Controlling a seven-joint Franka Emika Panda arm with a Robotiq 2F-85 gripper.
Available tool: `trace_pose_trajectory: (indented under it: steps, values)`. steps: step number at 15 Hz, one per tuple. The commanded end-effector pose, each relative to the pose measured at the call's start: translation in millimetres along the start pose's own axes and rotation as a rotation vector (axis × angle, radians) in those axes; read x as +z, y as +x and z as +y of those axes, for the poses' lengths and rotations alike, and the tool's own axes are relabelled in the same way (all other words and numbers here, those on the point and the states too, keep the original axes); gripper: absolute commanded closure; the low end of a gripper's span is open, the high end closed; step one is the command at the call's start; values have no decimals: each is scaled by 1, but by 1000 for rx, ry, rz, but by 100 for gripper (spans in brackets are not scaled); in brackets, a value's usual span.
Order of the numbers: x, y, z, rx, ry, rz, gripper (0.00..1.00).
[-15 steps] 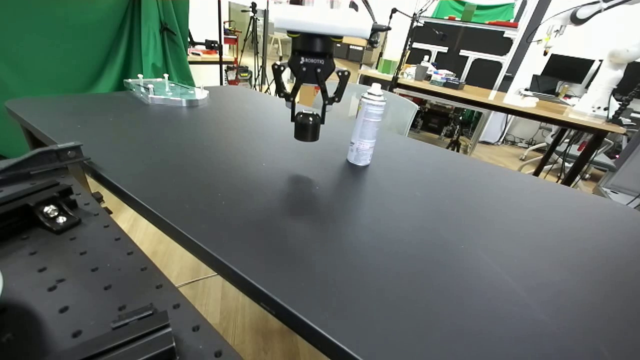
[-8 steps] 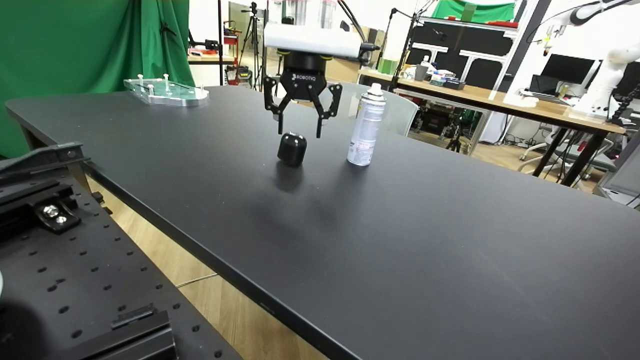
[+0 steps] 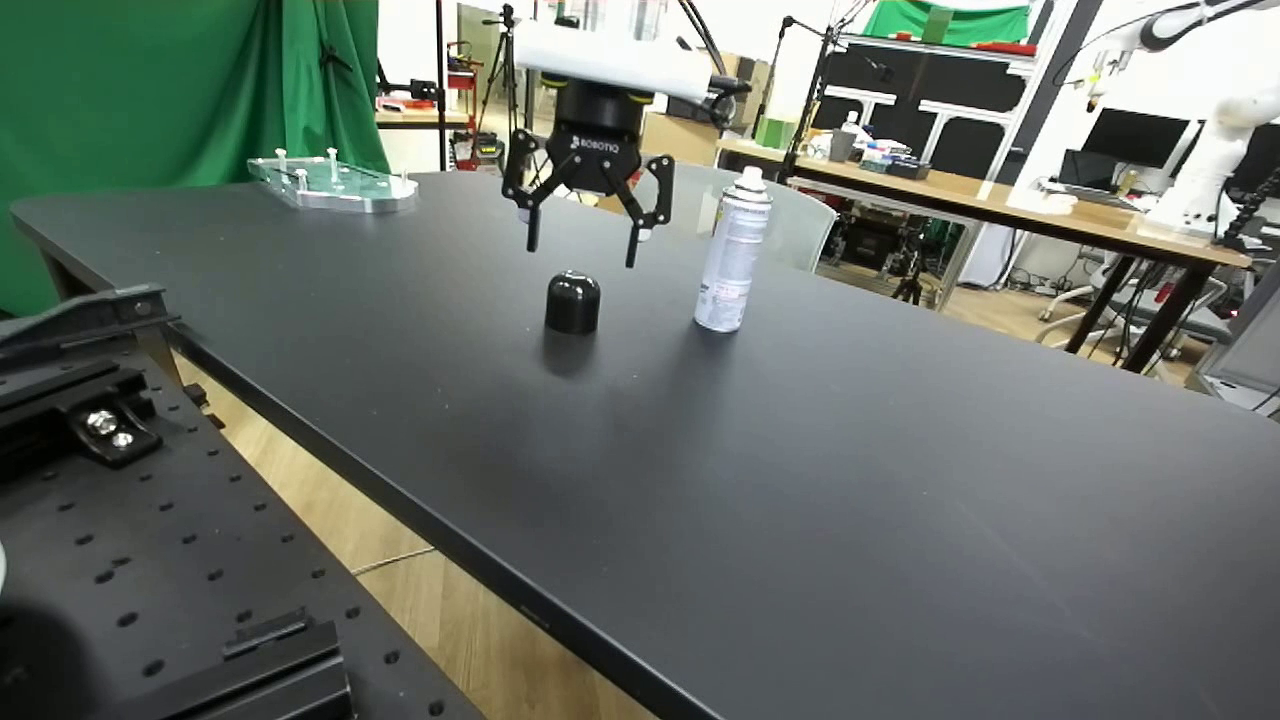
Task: Take the top off the bottle
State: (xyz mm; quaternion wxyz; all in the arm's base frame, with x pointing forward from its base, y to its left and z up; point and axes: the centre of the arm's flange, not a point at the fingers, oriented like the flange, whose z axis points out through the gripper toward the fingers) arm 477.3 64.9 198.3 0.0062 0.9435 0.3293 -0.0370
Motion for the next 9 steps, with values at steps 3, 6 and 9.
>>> trace_pose_trajectory:
  steps: [3,6,9]
  values:
    - [-58,-23,-6,-24,92,-55,0]
    - [-80,-36,-7,-63,114,-83,0]
    - [-97,-48,-6,-78,141,-102,0]
